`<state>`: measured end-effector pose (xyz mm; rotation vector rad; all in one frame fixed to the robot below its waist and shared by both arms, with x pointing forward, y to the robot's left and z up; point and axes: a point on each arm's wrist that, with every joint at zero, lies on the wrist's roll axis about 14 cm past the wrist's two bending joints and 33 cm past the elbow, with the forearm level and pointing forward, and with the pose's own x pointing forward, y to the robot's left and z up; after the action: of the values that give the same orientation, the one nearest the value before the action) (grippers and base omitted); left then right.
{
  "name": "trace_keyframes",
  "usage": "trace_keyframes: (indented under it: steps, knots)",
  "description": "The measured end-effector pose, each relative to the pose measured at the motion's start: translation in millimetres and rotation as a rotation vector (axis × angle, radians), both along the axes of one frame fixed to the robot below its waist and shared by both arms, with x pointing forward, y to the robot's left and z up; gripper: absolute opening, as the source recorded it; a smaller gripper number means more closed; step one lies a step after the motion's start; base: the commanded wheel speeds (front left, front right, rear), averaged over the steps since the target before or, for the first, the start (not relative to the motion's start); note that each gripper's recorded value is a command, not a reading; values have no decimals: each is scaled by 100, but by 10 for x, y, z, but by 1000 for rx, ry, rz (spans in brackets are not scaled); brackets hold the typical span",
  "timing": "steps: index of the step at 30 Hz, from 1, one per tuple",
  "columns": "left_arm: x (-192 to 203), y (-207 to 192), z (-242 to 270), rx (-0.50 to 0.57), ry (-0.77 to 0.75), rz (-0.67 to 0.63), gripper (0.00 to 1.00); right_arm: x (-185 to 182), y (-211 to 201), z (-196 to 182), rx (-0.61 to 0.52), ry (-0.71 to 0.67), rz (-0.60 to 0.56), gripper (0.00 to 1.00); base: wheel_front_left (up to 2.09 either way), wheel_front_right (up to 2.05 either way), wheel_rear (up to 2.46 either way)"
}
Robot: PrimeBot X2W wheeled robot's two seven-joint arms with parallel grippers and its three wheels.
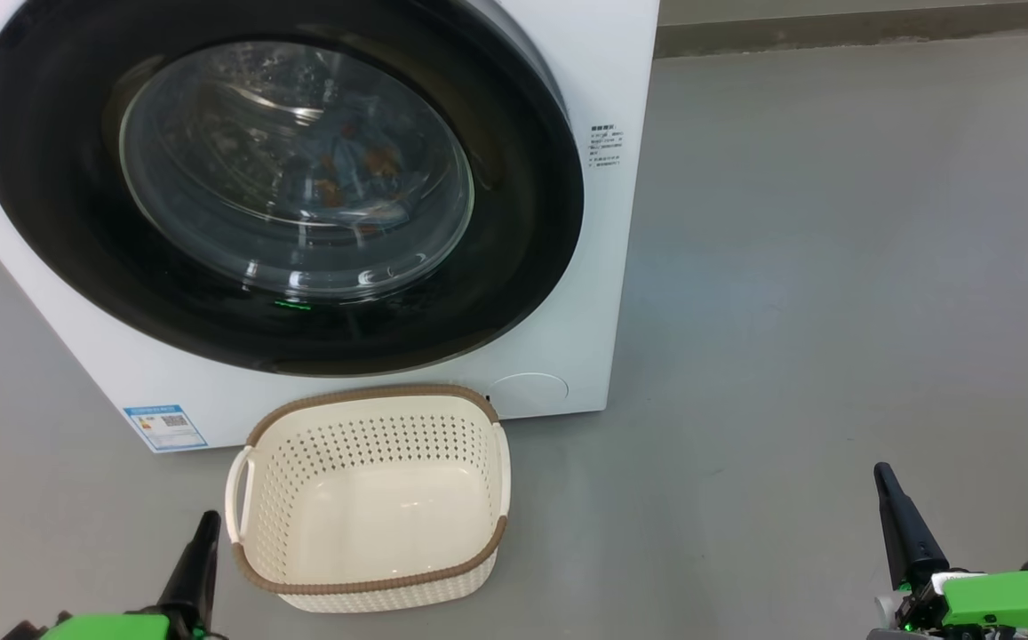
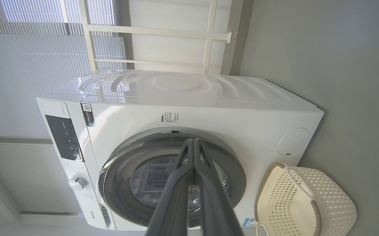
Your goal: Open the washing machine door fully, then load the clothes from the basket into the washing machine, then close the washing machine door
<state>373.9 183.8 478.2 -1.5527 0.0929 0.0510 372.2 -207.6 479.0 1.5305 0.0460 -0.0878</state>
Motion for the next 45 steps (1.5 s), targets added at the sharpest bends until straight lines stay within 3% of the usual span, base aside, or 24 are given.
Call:
trace_keyframes:
  steps: [5, 45]
  knots:
    - [39, -8, 47, -34, -15, -3, 0, 44, 3, 52, 39, -18, -2, 0, 0, 0, 0]
    - [39, -7, 47, -34, -15, -2, 0, 43, -11, 54, 44, -19, -4, 0, 0, 0, 0]
